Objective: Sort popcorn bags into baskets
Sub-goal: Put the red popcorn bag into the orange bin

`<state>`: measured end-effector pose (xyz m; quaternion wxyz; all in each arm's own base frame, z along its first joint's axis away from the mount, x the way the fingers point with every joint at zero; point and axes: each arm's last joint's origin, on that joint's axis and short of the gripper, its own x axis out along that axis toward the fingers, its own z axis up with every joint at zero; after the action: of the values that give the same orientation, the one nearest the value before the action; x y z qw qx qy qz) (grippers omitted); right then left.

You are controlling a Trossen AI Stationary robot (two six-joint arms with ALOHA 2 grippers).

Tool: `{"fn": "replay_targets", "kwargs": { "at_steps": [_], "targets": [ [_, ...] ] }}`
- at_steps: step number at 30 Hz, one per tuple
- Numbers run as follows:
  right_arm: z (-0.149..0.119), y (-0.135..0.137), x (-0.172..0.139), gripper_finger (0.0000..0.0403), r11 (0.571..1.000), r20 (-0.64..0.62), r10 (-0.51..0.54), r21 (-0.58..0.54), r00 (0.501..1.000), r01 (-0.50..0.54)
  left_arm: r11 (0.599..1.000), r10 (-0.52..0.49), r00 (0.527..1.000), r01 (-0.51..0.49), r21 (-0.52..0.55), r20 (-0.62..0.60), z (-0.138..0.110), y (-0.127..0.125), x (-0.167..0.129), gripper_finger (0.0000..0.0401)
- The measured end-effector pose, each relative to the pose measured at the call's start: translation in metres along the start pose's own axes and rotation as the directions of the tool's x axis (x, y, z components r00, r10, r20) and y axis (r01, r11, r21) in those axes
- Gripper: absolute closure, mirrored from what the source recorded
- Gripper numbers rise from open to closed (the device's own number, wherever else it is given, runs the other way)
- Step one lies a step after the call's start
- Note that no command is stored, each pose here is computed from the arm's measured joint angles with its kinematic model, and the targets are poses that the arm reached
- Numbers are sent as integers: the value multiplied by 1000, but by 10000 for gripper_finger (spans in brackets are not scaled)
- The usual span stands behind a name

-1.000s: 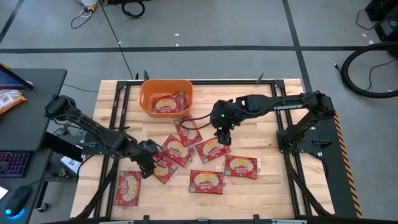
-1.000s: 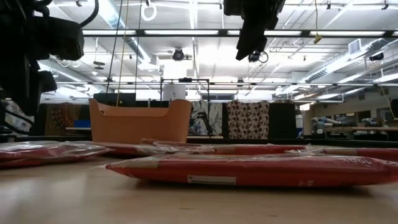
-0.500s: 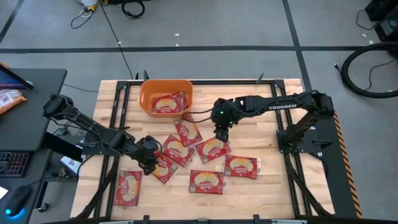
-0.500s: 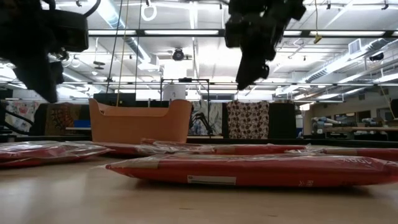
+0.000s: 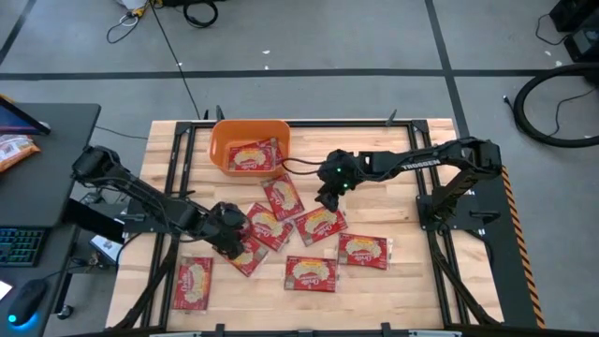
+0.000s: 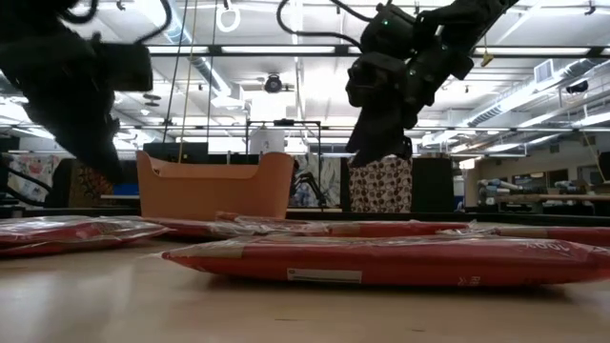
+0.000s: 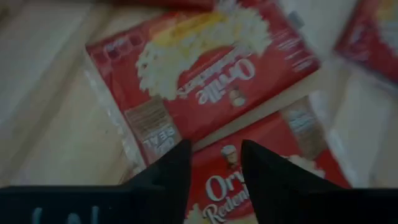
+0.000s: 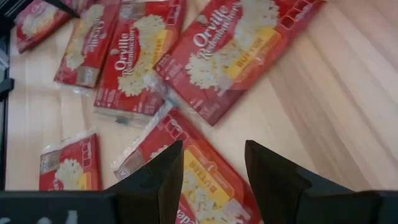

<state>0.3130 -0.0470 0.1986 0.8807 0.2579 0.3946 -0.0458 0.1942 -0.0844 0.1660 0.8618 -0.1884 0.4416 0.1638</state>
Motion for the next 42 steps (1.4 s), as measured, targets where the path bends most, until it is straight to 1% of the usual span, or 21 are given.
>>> {"fn": "replay_targets", "kwargs": {
  "at_steps": [2, 3, 6, 8, 10, 13, 18, 21, 26, 30, 34, 38, 42],
  "targets": [
    [-3, 4, 1, 226, 1000, -8, 1, -14, 1000, -1, 999, -25, 999, 26, 28, -34, 3, 0, 6, 237],
    [-4, 5, 2, 226, 1000, -9, -1, -21, 1000, 1, 997, -44, 998, 47, 60, -48, 5, -2, 9, 229],
    [-5, 10, 3, 226, 999, 2, -10, -35, 1000, 10, 978, -58, 995, 72, 195, -78, 14, -10, 16, 209],
    [-5, 11, 3, 226, 1000, 5, -8, -29, 1000, 9, 955, -23, 997, 42, 294, -69, 21, -17, 22, 201],
    [-5, 11, 3, 227, 1000, 9, -15, -27, 1000, 15, 930, 18, 998, 4, 369, -55, 28, -22, 30, 198],
    [-5, 11, 3, 226, 999, 13, -28, -25, 1000, 29, 892, 35, 997, -1, 452, -67, 38, -30, 45, 198],
    [-6, 11, 3, 227, 1000, 6, -24, 2, 1000, 24, 795, 68, 992, 13, 607, -110, 41, -39, 64, 197],
    [-6, 12, 3, 227, 1000, -8, 5, 4, 1000, -5, 774, 92, 987, 13, 634, -132, 40, -41, 71, 197],
    [-6, 12, 3, 227, 1000, -16, 20, 4, 1000, -20, 755, 143, 971, 17, 656, -189, 41, -41, 67, 197],
    [-6, 12, 3, 228, 1000, -17, 23, 3, 1000, -23, 723, 163, 962, 33, 690, -217, 42, -42, 62, 200],
    [-6, 12, 3, 228, 1000, -17, 23, 3, 1000, -23, 718, 137, 960, 74, 693, -245, 45, -45, 60, 210],
    [-6, 12, 3, 228, 1000, -18, 25, 5, 1000, -25, 692, 101, 955, 133, 710, -278, 45, -47, 60, 222],
    [-6, 13, 3, 228, 999, -28, 48, 5, 998, -48, 670, 84, 950, 170, 723, -301, 44, -47, 59, 227]
  ]
}}
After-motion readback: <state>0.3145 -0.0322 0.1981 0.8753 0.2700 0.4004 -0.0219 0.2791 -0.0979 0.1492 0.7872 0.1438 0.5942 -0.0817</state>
